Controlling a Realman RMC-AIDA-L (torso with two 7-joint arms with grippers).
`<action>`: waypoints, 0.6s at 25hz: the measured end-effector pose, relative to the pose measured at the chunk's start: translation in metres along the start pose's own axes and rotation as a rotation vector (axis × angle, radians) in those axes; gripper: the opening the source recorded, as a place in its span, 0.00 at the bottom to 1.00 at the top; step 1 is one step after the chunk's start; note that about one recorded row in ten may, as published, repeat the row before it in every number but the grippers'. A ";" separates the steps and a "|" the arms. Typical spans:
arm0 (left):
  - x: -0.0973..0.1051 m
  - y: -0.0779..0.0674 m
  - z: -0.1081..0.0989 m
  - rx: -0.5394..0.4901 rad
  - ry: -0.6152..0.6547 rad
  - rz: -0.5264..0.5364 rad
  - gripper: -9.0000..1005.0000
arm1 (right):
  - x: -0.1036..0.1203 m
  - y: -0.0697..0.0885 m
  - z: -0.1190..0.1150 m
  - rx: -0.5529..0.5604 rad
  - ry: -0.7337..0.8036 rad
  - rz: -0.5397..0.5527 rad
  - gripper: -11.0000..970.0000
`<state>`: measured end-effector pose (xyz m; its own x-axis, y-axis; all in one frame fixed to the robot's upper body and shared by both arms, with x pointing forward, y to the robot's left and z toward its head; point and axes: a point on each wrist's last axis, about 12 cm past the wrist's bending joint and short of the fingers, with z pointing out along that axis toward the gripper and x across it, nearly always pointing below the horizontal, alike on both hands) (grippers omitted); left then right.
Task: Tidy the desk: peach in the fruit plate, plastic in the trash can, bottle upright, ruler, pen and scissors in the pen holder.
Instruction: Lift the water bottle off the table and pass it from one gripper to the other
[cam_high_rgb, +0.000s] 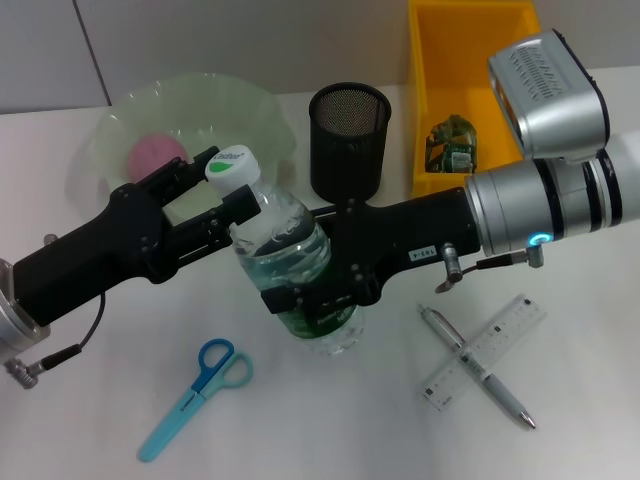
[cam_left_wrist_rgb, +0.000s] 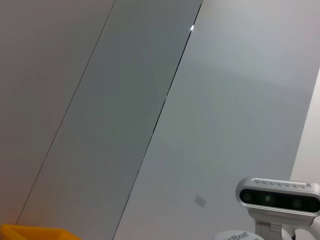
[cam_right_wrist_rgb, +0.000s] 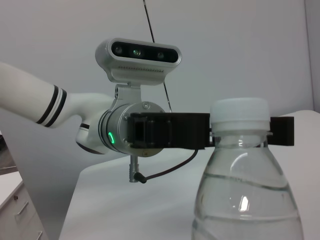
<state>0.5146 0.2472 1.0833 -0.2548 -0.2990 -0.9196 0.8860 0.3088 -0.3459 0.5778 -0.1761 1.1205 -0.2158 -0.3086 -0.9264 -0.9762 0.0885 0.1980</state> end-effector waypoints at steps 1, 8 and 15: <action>0.000 0.000 0.000 0.000 0.000 0.004 0.69 | 0.000 0.000 0.000 0.000 0.000 -0.001 0.78; -0.001 0.000 0.001 0.003 0.000 0.009 0.68 | -0.001 -0.001 0.000 0.005 0.001 -0.002 0.79; -0.002 0.002 0.004 0.008 0.002 0.016 0.68 | -0.001 -0.002 0.001 0.008 0.002 -0.004 0.79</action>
<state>0.5182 0.2445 1.0857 -0.2409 -0.2926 -0.9254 0.8933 0.3060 -0.3293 0.5796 -0.1752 1.1212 -0.2121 -0.3109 -0.9265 -0.9769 0.0947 0.1918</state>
